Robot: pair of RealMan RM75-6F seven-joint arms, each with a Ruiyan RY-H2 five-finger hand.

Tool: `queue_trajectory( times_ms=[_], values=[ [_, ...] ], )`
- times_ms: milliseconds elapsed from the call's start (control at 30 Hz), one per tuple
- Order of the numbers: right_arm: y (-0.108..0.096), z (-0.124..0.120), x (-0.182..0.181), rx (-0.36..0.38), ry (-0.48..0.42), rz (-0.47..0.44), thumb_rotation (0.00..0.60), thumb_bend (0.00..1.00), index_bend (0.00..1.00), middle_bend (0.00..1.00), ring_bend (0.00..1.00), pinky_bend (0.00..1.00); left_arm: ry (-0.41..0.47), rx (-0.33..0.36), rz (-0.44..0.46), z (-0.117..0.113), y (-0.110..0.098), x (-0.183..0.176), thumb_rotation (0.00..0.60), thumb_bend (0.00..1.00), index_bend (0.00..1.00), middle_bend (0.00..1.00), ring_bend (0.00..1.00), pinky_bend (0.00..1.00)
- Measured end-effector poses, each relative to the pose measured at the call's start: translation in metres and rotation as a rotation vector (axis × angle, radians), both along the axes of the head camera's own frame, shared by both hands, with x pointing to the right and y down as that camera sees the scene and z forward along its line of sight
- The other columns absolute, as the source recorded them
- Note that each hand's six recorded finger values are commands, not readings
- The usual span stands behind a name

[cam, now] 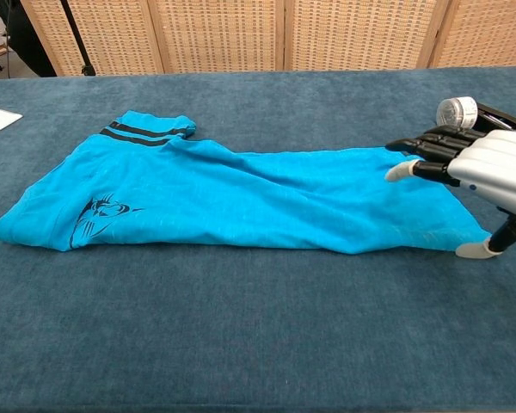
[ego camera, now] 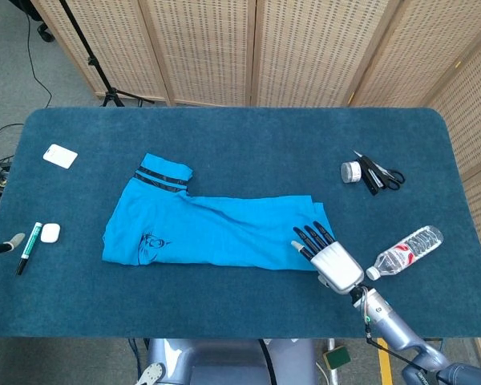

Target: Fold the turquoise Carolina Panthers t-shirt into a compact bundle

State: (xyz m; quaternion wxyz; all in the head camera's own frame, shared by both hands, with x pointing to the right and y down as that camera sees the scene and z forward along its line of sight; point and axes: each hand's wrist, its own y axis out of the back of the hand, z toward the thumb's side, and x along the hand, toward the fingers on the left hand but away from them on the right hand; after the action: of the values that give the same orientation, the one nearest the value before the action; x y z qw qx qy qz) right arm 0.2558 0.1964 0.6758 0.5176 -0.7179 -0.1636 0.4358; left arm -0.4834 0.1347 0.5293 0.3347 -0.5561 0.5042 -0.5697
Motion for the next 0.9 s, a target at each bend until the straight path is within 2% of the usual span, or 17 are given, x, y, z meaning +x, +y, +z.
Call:
queue_trajectory(
  times_ms=[100, 333, 667, 900],
  values=[
    [-0.001, 0.006, -0.006, 0.017, 0.008, -0.031, 0.6, 0.13, 0.24, 0.06, 0.0, 0.0, 0.005, -0.002, -0.003, 0.0, 0.0, -0.001, 0.6, 0.03, 0.0, 0.0, 0.0, 0.0],
    [-0.003, 0.015, -0.009, 0.043, 0.036, -0.057, 0.6, 0.13, 0.24, 0.07, 0.0, 0.0, 0.012, -0.006, -0.004, 0.0, -0.001, -0.004, 0.6, 0.03, 0.0, 0.0, 0.0, 0.0],
    [0.002, 0.02, 0.015, 0.053, 0.112, -0.049, 0.6, 0.13, 0.24, 0.07, 0.0, 0.0, 0.017, -0.02, 0.005, 0.002, -0.002, -0.003, 0.6, 0.03, 0.0, 0.0, 0.0, 0.0],
    [0.004, 0.022, 0.025, 0.039, 0.116, -0.029, 0.6, 0.13, 0.24, 0.07, 0.0, 0.0, 0.019, -0.025, 0.012, 0.004, -0.001, 0.0, 0.6, 0.03, 0.0, 0.0, 0.0, 0.0]
  ],
)
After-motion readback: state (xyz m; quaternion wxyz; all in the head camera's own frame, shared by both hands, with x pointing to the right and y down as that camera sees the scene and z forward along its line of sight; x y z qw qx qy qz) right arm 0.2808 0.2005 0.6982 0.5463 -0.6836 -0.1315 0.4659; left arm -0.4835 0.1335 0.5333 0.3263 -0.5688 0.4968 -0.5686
